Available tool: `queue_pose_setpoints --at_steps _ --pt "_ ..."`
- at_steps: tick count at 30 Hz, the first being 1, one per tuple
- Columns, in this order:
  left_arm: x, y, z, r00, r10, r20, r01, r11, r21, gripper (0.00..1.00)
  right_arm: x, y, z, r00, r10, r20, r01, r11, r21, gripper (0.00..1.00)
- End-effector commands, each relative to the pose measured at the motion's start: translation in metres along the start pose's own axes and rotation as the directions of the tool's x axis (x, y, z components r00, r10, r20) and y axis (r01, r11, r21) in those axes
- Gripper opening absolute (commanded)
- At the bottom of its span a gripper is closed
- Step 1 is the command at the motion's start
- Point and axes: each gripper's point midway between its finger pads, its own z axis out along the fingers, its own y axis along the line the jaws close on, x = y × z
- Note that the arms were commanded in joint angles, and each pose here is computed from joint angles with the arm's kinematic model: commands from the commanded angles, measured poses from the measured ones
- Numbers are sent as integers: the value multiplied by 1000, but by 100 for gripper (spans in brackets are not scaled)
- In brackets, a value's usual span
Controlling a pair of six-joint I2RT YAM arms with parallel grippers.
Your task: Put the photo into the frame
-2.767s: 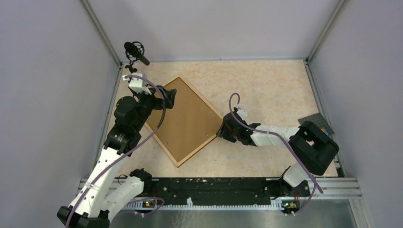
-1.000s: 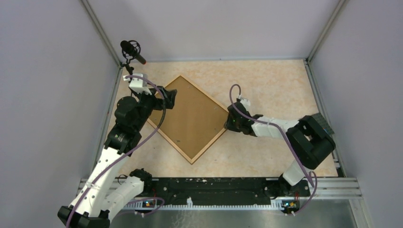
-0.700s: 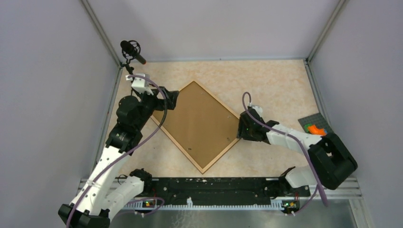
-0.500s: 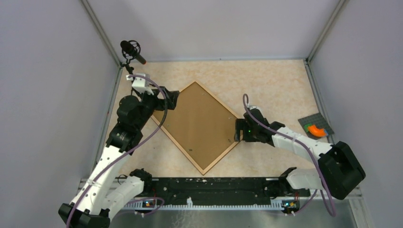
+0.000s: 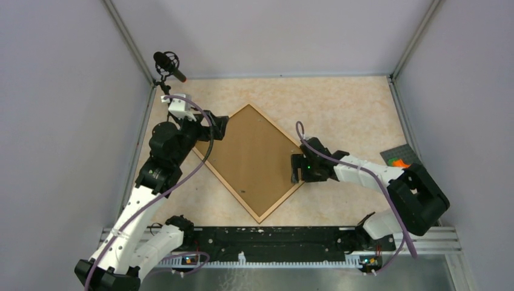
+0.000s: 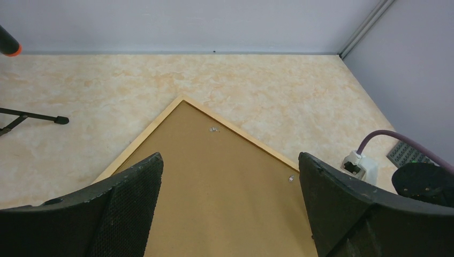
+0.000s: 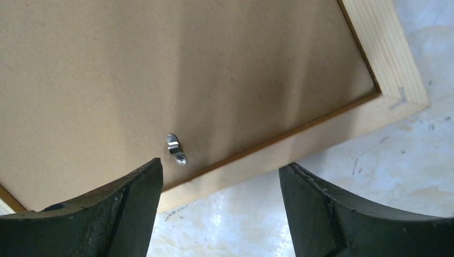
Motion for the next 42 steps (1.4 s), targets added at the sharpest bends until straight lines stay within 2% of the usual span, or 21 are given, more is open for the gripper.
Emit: queue_pose_setpoints --at_steps 1,5,8,11,17,19,22,23,24,25,26,28,30,33,35,39,42 --pt "-14 -6 -1 999 -5 51 3 1000 27 99 1 0 9 999 -29 -25 31 996 84 79" --pt "-14 -7 -1 999 -6 52 4 999 31 99 -1 -10 15 999 -28 -39 35 982 184 77" --pt "-13 -6 -1 999 -6 49 5 1000 30 99 -2 -14 16 998 -36 -43 45 975 219 68" --pt "-13 -7 0 999 -7 48 6 999 33 99 -4 -19 15 998 -41 -36 49 967 249 65" --pt "-5 -5 5 1000 -12 28 12 1000 29 99 -19 -52 9 989 -131 -72 149 911 385 61" --pt "3 -3 11 1000 -14 7 13 1000 28 99 -27 -64 9 986 -144 -84 165 906 391 59" --pt "25 5 27 996 -29 -83 29 1000 -9 99 -35 -82 8 975 -185 -127 220 892 396 57" --pt "33 9 34 993 -32 -115 30 999 -23 99 -38 -88 8 972 -192 -137 232 884 405 49" --pt "43 13 40 988 -37 -148 31 999 -41 99 -41 -95 8 969 -198 -147 243 875 419 37" --pt "55 19 48 981 -47 -189 35 997 -68 99 -45 -99 9 966 -210 -149 254 869 425 31" --pt "73 29 60 966 -71 -249 43 993 -114 99 -48 -101 10 962 -225 -154 270 866 421 30" --pt "93 40 77 929 -101 -357 42 985 -169 99 -53 -103 12 955 -250 -158 293 866 404 37" --pt "99 47 103 892 -79 -444 -10 981 -193 98 -58 -104 10 959 -245 -141 281 876 392 45" --pt "129 84 131 810 -84 -580 -131 939 -318 98 -66 -103 5 985 -149 -91 171 932 321 53" --pt "145 100 143 754 -103 -648 -168 924 -342 96 -73 -99 -2 993 -109 -42 117 956 270 60" --pt "165 140 164 719 -97 -688 -239 895 -376 92 -84 -76 -27 993 -99 67 88 983 158 76" --pt "181 153 175 684 -93 -723 -244 906 -347 83 -94 -60 -52 979 -86 187 71 994 84 98"
